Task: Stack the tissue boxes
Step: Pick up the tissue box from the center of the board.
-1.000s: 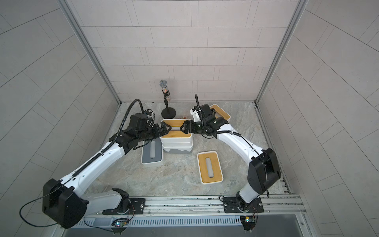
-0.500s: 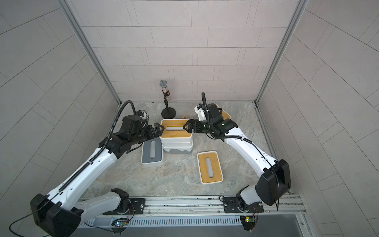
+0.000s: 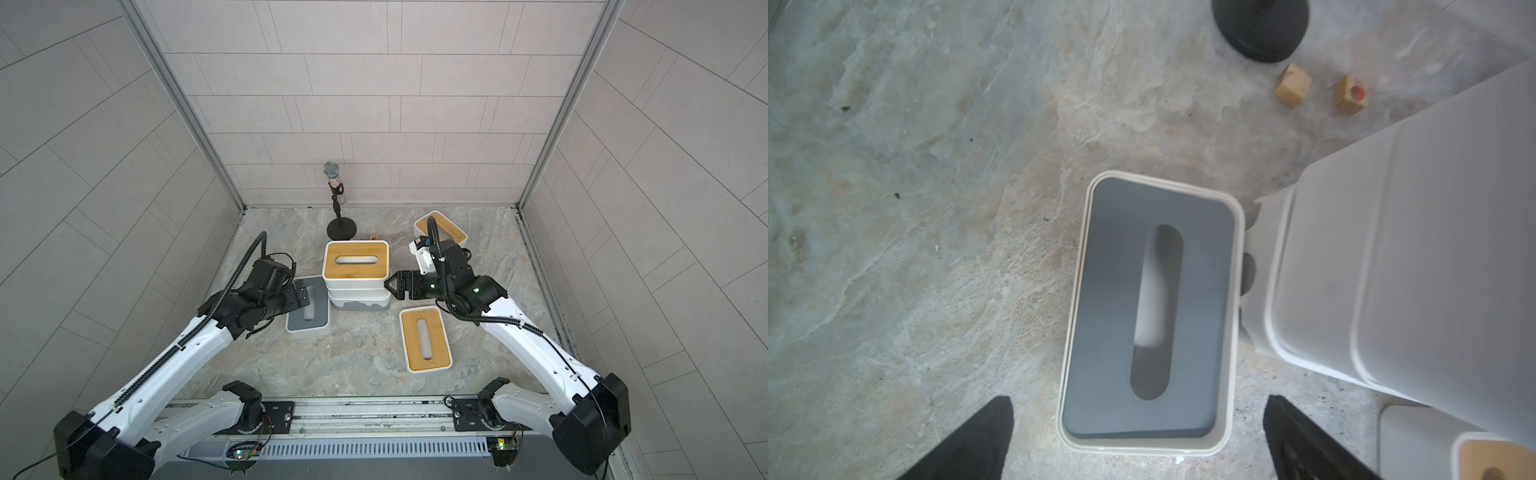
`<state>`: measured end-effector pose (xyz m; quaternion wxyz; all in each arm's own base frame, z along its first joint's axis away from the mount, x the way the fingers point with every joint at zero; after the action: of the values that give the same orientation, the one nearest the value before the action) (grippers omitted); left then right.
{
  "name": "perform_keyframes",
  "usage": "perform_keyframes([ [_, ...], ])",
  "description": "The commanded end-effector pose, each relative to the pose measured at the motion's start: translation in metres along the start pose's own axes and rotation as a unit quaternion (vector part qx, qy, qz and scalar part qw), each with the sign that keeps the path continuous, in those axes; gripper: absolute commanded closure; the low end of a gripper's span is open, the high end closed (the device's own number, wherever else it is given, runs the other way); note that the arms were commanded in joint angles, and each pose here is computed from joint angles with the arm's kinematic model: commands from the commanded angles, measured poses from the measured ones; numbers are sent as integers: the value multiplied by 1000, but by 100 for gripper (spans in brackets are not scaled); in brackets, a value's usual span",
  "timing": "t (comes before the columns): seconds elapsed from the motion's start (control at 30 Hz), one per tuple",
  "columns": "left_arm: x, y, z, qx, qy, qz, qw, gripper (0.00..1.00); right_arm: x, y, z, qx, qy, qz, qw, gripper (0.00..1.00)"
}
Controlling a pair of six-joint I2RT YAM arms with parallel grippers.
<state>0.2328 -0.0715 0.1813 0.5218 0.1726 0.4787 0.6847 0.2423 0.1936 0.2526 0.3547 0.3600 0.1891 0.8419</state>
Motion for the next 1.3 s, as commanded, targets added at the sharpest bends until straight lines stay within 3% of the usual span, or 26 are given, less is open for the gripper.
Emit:
perform_keyframes([
  [0.0,9,-17,-6,10,1,38,999,0,14,3,0,-24,7,33,999,4],
  [0.17,5,-43,-13,46,-21,67,996,1,10,2,-10,-26,1,30,999,3],
  [0.33,2,-65,-18,53,-17,68,996,9,11,3,-10,-24,9,29,999,3],
  [0.57,17,-77,-18,47,-14,123,991,17,10,4,-8,-22,16,23,999,2],
  [0.87,21,-94,-21,74,-2,105,992,29,7,1,-8,-17,15,19,1000,2],
  [1.27,45,-98,-23,73,22,127,989,46,2,0,-9,-14,14,5,1000,1],
])
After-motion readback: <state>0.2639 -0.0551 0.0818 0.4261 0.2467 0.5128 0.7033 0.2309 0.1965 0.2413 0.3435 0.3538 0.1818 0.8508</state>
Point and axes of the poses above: each gripper's point midway between its finger pads, its own y axis back along the fingers, its own x axis along the line the jaws close on, z = x × y, the point moved 4 cm from there along y, back along the fingers, and after that the axes turned 10 degrees about y, right-handed, at the moved point
